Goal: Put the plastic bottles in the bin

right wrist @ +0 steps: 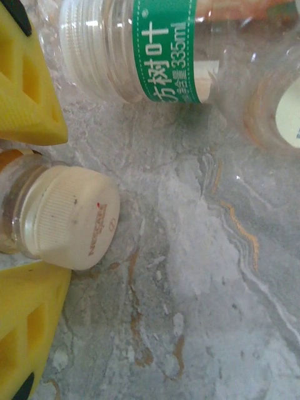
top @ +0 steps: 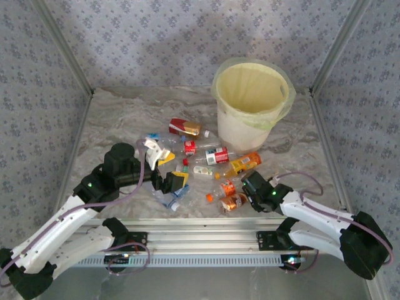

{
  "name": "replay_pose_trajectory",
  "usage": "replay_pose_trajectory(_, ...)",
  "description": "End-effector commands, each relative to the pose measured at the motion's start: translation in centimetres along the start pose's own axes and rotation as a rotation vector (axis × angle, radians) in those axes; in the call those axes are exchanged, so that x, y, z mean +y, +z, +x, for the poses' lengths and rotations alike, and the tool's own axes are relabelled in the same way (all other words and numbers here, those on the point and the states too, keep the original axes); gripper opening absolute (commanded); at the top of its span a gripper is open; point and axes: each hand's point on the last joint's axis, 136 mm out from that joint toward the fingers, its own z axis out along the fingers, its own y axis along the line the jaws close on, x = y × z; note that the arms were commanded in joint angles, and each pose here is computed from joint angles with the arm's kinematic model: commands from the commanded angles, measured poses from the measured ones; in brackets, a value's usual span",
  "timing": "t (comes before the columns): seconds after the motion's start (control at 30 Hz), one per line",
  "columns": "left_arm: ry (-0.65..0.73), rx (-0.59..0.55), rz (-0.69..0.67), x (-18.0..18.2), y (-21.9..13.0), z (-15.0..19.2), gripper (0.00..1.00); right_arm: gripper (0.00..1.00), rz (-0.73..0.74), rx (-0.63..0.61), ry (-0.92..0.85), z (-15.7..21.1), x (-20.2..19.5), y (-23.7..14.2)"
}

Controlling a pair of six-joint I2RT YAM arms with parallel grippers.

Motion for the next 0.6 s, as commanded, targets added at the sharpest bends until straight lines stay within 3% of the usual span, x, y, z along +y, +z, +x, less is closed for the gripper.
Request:
replay_pose_trajectory(0.0, 0.027, -0.031, 0.036, -0.8, -0.2, -0.6, 1.00, 0.53, 0.000, -0.044, 0.026, -0.6, -0.3, 0.3)
replay_pose_trajectory(0.57, 0.026, -0.028, 0.039, -0.9, -0.2, -0.6, 1.00, 0.42, 0.028, -0.083, 0.032, -1.8, -0.9, 0.0)
